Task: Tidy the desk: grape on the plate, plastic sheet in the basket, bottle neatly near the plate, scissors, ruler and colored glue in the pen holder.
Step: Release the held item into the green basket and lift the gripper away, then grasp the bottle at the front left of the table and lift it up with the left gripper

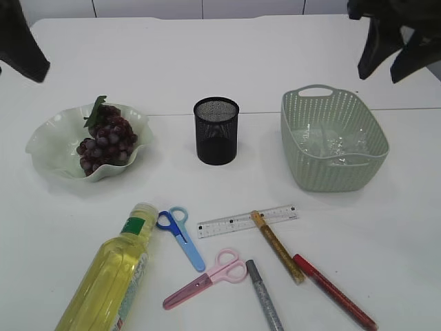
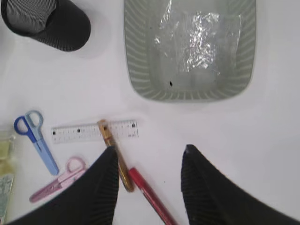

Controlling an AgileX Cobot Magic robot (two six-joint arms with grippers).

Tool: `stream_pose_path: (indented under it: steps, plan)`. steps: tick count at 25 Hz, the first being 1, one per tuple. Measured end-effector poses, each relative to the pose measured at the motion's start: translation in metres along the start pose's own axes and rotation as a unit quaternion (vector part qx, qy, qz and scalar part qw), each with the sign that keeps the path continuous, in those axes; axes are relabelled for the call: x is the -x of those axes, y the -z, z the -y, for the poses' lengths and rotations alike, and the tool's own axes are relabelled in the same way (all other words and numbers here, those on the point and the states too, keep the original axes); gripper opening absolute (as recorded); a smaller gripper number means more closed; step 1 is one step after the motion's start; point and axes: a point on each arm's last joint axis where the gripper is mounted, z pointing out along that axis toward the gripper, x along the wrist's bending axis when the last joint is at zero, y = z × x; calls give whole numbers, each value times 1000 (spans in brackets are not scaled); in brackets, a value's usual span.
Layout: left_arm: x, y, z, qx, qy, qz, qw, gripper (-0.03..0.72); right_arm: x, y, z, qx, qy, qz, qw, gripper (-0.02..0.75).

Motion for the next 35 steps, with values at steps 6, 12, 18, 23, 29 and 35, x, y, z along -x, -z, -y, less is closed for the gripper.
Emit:
stream_pose_path:
  steps: [6, 12, 18, 23, 29, 35]
  plan:
    - [7, -57, -10, -74, 14, -15, 997, 478, 6, 29, 43, 2, -3, -12, 1000, 328]
    - [24, -124, 8, -172, 4, -31, 985, 494, 8, 49, 58, 22, -2, -19, 1000, 328]
    - [23, -173, 25, -240, -8, -66, 968, 516, 8, 54, 60, 29, -1, -21, 999, 328]
    - [18, -198, 33, -274, -9, -82, 958, 518, 7, 55, 61, 28, -3, -26, 999, 326]
    - [29, -222, 45, -302, -29, -88, 949, 519, 6, 55, 61, 27, -3, -28, 999, 324]
    - [29, -241, 52, -326, -29, -98, 940, 521, 6, 55, 61, 27, -3, -28, 999, 323]
